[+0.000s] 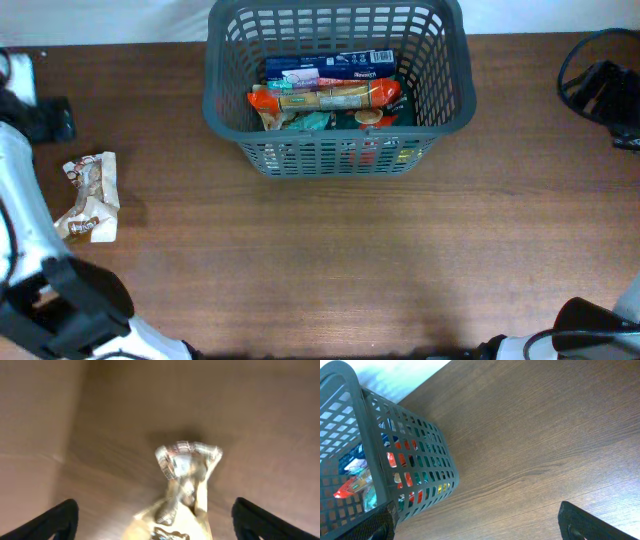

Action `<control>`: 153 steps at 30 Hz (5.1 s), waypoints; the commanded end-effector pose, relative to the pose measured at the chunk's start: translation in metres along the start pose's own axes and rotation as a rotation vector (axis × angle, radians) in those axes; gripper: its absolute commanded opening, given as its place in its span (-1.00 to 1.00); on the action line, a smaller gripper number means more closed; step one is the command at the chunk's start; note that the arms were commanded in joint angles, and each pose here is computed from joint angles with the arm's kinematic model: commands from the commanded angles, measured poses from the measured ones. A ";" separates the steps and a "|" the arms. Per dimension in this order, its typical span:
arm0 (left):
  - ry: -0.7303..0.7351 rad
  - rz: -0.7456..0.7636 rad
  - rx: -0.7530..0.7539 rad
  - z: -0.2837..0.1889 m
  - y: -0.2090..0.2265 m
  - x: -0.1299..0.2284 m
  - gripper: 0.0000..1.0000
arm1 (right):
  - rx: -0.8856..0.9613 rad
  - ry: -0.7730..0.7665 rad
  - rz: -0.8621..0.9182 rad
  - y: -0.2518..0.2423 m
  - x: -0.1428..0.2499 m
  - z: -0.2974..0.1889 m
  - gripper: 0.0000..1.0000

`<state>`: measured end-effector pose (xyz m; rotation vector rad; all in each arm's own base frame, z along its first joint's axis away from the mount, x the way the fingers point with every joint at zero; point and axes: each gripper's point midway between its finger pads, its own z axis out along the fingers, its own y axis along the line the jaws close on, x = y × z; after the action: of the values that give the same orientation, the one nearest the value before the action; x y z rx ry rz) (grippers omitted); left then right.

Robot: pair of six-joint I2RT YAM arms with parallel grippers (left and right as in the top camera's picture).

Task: Pack container

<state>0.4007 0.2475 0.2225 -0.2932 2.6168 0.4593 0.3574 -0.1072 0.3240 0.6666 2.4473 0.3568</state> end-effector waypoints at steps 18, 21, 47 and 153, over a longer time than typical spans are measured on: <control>0.352 -0.016 0.159 0.152 -0.049 0.094 0.67 | -0.004 -0.006 0.000 0.000 0.000 -0.003 0.98; 0.377 -0.009 0.144 0.159 -0.048 0.101 0.57 | -0.004 -0.006 0.000 0.000 0.000 -0.003 0.98; 0.024 -0.018 0.354 0.081 -0.068 -0.033 -0.97 | -0.004 -0.006 0.000 0.000 0.000 -0.003 0.98; -0.348 -0.011 0.101 -0.146 -0.091 -0.099 0.99 | -0.161 -0.072 -0.411 0.117 0.062 -0.056 0.98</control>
<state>0.4528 0.1209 0.3698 -0.1585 2.2850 0.3469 0.3526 0.0112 0.3540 0.2408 2.4700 0.4587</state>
